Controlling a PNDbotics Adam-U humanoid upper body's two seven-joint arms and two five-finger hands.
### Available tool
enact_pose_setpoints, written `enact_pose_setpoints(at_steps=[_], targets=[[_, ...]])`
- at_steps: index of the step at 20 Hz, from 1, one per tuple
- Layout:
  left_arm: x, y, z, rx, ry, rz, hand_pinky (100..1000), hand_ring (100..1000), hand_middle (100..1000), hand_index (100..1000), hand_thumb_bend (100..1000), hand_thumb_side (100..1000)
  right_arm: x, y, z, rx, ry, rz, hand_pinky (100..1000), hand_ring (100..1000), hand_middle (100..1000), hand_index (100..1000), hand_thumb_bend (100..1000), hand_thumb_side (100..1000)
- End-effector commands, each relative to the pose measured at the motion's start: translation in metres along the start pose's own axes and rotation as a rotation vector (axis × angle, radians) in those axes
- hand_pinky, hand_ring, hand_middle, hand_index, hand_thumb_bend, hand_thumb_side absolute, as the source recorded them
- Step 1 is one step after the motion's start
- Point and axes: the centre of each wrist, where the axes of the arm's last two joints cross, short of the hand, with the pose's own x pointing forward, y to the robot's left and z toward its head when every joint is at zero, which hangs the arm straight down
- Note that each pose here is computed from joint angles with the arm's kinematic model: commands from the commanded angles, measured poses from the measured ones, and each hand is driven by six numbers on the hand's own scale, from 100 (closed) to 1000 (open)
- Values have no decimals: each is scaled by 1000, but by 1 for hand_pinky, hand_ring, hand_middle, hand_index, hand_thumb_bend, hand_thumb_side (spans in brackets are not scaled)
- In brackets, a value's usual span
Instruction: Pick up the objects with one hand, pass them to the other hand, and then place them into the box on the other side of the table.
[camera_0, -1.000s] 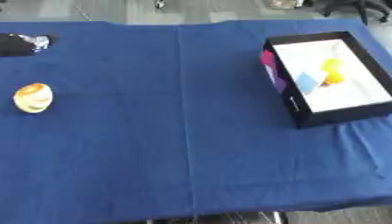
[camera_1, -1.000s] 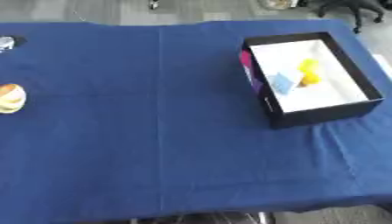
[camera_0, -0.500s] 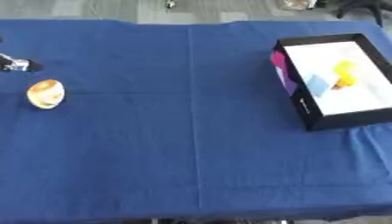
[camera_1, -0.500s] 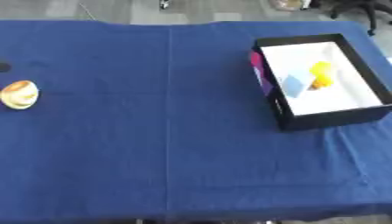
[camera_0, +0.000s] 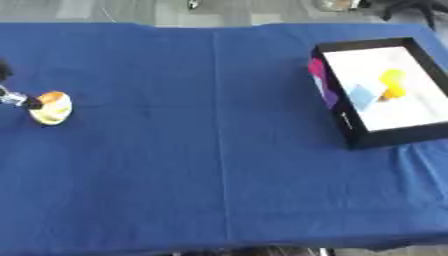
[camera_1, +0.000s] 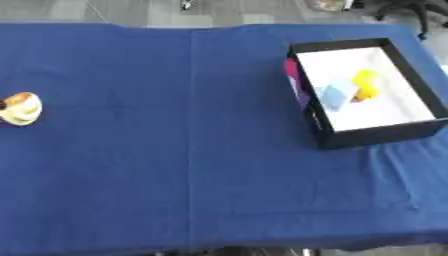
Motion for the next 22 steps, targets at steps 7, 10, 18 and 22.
enact_pose_setpoints(at_steps=[7, 10, 18, 22], targets=[[-9, 8, 1, 86, 21, -36, 792, 766, 701, 767, 790, 101, 4, -4, -3, 18, -10, 38, 809, 1000, 1000, 1000, 100, 470], [-9, 5, -2, 117, -12, -46, 790, 760, 697, 763, 768, 100, 1, -3, -1, 20, -2, 36, 811, 1000, 1000, 1000, 100, 470], [-7, -12, -17, 84, -36, -48, 786, 757, 694, 754, 708, 100, -4, 0, 0, 27, 10, 29, 814, 1000, 1000, 1000, 100, 463], [-9, -19, -22, 115, -34, -39, 775, 739, 676, 736, 622, 100, -6, 0, 1, 28, 14, 28, 815, 1000, 1000, 1000, 100, 462]])
